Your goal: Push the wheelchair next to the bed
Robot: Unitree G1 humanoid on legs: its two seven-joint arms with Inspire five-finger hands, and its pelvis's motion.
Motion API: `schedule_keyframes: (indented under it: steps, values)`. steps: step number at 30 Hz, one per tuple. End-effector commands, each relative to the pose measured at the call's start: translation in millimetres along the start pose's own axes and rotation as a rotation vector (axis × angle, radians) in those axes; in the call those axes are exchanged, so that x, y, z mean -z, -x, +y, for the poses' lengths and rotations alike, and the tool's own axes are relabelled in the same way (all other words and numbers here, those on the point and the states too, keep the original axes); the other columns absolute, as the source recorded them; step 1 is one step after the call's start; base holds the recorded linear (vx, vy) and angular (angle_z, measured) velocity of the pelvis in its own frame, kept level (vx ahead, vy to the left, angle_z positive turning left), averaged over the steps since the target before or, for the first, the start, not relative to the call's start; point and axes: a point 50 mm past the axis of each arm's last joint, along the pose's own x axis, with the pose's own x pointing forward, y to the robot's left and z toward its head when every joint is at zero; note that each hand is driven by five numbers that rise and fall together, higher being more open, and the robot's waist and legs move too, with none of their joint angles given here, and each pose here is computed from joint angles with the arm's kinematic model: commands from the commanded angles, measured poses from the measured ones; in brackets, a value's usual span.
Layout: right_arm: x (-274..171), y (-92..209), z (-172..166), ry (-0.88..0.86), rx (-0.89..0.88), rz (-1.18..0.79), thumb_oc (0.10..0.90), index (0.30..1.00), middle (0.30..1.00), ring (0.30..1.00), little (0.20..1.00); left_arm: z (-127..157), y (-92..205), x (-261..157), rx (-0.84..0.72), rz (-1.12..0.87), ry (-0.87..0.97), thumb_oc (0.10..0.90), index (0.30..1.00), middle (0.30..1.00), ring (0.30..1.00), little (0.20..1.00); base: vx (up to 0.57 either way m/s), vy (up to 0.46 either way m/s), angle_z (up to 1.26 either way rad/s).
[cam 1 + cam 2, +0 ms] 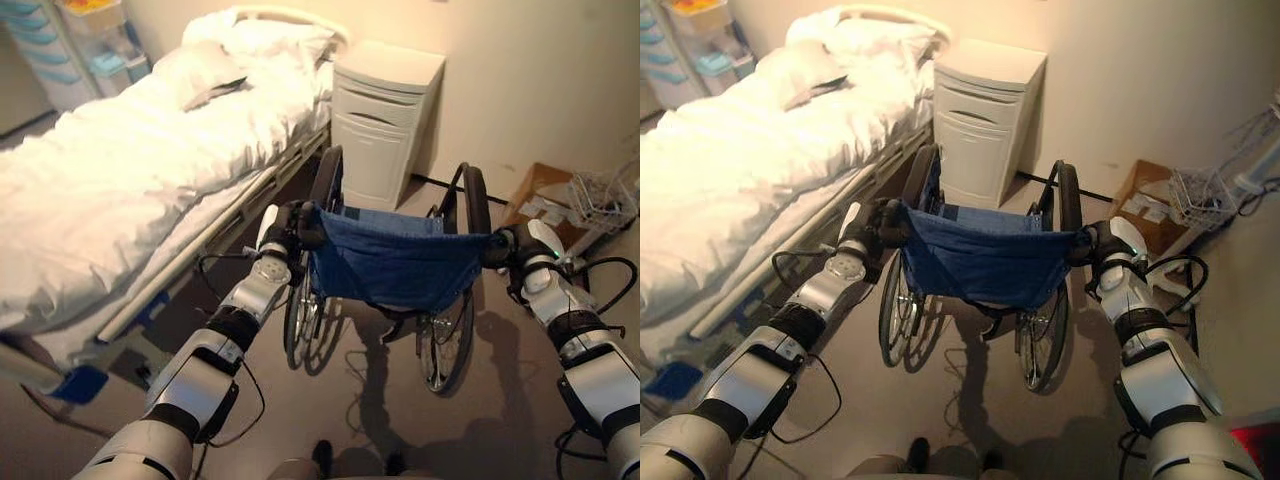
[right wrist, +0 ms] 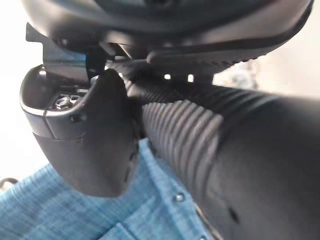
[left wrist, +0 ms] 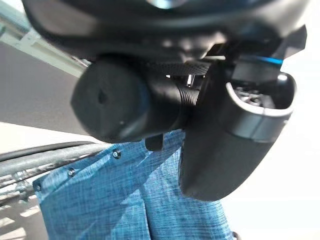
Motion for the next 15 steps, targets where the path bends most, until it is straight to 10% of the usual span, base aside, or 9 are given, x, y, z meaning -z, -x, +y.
schedule_keyframes:
  steps: [1, 15]
  values:
    - [-41.5, 7.1, 38.1, 0.039, -0.263, -0.193, 0.4, 0.3, 0.3, 0.3, 0.3, -43.6, 42.0, 112.0, 0.241, 0.339, -0.057, 0.4, 0.3, 0.3, 0.3, 0.3, 0.22, -0.36, 0.53]
    - [-25.8, 10.4, 50.5, 0.043, -0.275, -0.153, 0.4, 0.3, 0.3, 0.3, 0.3, -45.6, 44.7, 113.8, 0.238, 0.317, -0.078, 0.4, 0.3, 0.3, 0.3, 0.3, 0.14, -0.189, 0.36]
